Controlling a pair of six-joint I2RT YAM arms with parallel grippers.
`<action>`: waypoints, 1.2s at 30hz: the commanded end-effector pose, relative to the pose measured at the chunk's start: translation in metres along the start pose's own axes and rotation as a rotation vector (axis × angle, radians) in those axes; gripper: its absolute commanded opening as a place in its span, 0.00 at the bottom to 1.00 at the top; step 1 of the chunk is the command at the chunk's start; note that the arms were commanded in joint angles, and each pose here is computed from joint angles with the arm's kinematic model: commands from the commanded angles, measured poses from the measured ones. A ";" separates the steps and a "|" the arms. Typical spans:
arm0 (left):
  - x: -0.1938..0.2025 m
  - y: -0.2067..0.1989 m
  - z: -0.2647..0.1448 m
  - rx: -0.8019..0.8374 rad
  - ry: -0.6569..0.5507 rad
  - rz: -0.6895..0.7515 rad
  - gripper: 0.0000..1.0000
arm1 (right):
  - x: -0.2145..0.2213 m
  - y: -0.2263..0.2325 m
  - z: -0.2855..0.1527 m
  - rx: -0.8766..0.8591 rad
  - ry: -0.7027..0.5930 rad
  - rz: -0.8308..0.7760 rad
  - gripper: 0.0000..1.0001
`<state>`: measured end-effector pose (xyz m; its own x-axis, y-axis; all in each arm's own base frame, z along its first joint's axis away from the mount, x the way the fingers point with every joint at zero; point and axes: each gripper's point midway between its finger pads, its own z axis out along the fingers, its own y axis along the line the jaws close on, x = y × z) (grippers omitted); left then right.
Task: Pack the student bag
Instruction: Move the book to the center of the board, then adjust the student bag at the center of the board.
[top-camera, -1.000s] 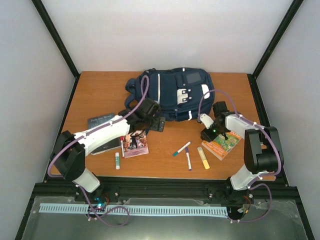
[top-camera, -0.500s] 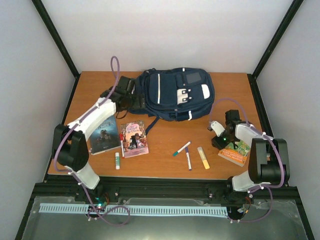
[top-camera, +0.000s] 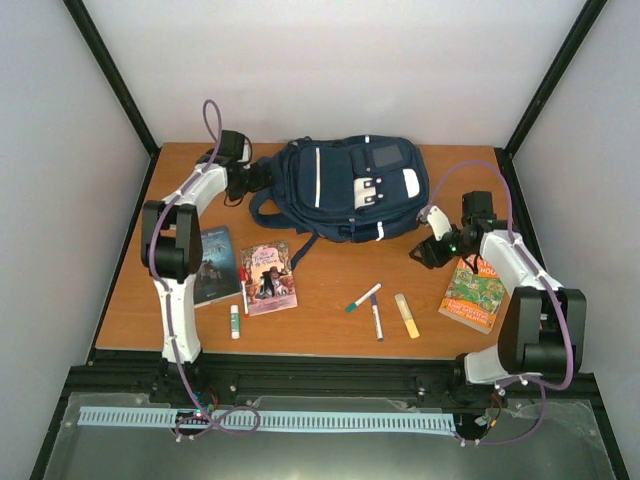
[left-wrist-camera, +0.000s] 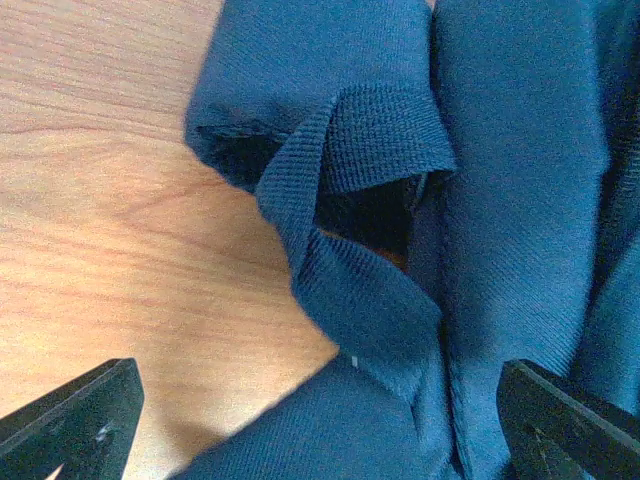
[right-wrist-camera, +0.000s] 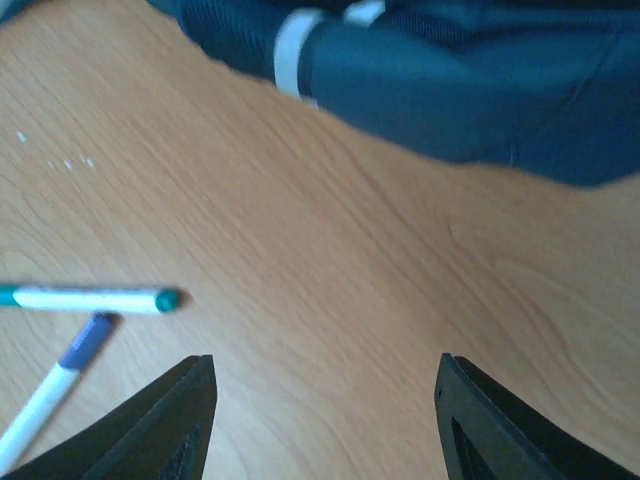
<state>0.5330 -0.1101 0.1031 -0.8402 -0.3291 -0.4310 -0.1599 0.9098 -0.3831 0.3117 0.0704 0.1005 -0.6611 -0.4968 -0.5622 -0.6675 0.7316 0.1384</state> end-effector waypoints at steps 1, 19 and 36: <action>-0.002 -0.024 0.024 0.118 0.038 0.090 1.00 | -0.032 0.007 0.005 -0.131 -0.115 0.065 0.62; 0.128 -0.124 0.004 0.352 0.224 0.301 0.91 | -0.062 -0.070 0.066 -0.101 -0.031 0.232 0.60; 0.245 -0.151 -0.043 0.422 0.288 0.415 0.87 | -0.087 -0.083 0.113 -0.074 0.033 0.253 0.58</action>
<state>0.3471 -0.2876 0.0653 -0.9344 0.1308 -0.3313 0.2964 0.8014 -0.5195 0.4507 0.0785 0.0475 -0.8379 -0.2856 -0.4651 -0.4655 0.8188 0.3359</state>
